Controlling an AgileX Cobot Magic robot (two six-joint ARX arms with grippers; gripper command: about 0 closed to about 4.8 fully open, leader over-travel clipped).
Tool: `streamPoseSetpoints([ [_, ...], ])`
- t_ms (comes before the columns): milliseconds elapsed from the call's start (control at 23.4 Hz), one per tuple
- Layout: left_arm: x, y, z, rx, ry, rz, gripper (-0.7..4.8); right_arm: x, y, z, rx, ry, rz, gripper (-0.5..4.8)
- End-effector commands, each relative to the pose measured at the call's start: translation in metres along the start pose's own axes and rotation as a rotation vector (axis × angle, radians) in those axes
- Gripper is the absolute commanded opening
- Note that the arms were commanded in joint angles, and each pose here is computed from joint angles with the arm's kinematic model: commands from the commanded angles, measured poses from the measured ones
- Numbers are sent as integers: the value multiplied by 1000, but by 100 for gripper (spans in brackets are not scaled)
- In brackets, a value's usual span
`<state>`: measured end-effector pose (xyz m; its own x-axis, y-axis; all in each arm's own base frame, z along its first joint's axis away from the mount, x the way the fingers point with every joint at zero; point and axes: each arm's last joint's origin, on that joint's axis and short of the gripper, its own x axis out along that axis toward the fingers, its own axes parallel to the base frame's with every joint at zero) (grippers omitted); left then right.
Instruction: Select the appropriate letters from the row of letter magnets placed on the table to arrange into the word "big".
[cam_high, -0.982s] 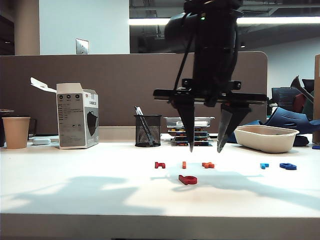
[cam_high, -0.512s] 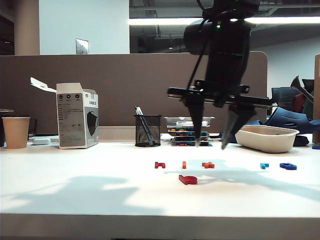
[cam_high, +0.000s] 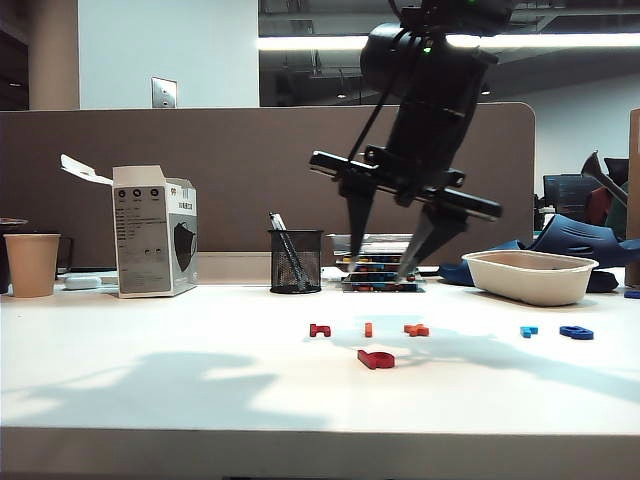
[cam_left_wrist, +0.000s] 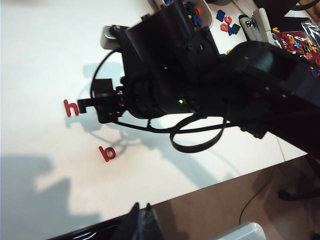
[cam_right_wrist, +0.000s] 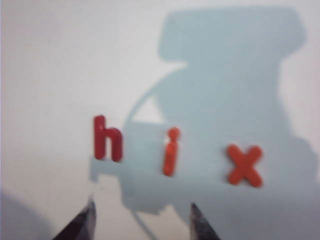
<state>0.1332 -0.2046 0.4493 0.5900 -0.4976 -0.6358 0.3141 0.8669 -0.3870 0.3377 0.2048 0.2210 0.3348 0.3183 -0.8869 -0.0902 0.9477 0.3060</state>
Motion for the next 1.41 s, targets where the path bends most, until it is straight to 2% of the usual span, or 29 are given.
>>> streamPoseSetpoints([
  [43, -2, -1, 1, -4, -14, -9, -5, 10, 2, 3, -1, 2, 40, 233],
  [427, -2, -1, 1, -4, -14, -9, -5, 37, -3, 1, 16, 34, 14, 228],
  [555, -2, -1, 1, -4, -14, -9, -5, 42, -4, 1, 17, 39, 7, 202],
  [768, -2, -1, 1, -4, -14, -9, -5, 47, -5, -1, 18, 50, -7, 202],
  [854, -2, -1, 1, -4, -14, -9, -5, 51, -7, -1, 18, 47, -42, 202],
  [1110, -2, -1, 1, -4, -13, -9, -5, 57, -7, -3, 14, 59, -59, 202],
  [1408, -2, -1, 1, -4, -14, -9, -5, 67, -3, -2, -37, 125, -166, 202],
])
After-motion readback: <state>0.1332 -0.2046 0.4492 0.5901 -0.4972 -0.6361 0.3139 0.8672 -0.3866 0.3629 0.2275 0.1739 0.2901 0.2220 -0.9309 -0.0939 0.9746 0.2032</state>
